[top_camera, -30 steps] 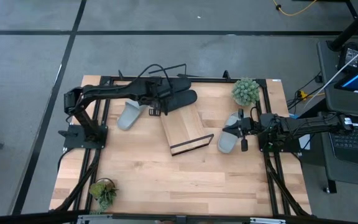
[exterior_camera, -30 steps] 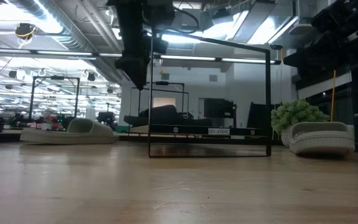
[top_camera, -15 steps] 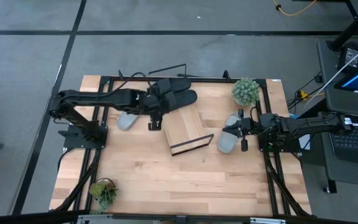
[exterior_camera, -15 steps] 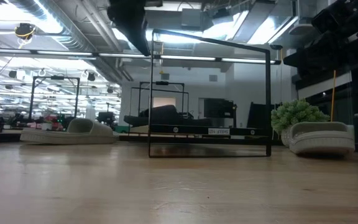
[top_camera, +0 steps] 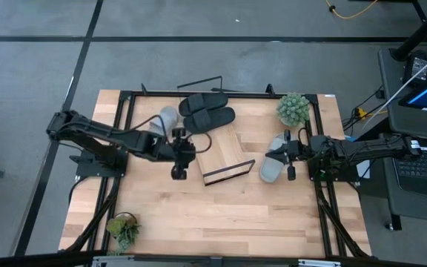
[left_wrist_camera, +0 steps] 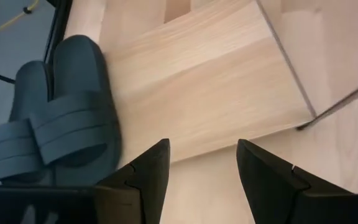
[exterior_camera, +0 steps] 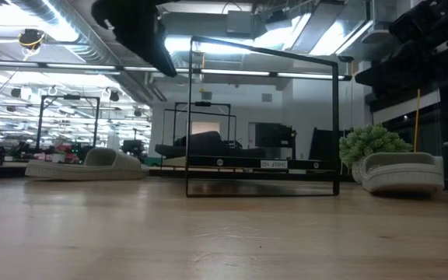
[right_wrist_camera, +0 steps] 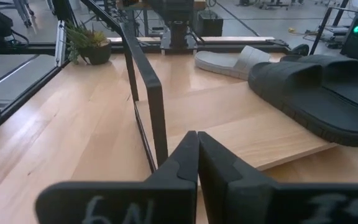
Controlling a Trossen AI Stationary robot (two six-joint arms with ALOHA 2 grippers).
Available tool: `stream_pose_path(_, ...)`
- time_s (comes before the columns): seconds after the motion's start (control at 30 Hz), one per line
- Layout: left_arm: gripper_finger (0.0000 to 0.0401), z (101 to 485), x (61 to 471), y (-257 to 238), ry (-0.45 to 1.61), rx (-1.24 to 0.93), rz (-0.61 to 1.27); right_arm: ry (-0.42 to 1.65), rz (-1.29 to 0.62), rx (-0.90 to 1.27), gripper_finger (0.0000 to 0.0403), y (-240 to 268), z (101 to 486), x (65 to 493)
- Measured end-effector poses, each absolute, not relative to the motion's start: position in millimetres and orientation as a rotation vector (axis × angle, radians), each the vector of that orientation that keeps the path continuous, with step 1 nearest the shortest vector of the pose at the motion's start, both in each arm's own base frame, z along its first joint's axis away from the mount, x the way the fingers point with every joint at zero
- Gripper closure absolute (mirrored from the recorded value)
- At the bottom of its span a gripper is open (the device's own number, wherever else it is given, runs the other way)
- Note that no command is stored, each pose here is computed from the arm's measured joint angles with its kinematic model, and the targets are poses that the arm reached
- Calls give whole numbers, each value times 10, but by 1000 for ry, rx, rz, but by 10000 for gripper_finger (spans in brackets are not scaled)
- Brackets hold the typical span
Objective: Pick and place slides into the shelf
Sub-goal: Put the right gray slide on the shelf
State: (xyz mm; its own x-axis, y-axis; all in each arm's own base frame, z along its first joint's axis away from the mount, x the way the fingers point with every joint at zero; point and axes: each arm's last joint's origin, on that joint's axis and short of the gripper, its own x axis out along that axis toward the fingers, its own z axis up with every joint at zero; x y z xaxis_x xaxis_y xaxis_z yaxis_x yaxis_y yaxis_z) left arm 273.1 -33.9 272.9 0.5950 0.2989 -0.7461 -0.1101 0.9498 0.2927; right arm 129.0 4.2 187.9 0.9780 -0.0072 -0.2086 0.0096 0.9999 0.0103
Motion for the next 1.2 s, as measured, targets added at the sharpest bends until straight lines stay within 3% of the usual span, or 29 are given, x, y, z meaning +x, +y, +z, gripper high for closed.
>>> stream_pose_path(0.33, 225, 2701, 2378, -641, 809, 207, 267, 188, -74, 33, 395, 23, 2129, 1292)
stream_pose_path(0.6, 225, 2559, 2150, -751, 702, 151, 261, 372, -228, 156, 395, -16, 2434, 1177)
stream_pose_path(0.97, 225, 2343, 2100, -744, 701, 155, 263, 560, -271, 207, 395, -14, 2877, 1222)
stream_pose_path(1.2, 225, 2342, 2099, -744, 702, 158, 263, 835, -374, 298, 395, -14, 2944, 1205)
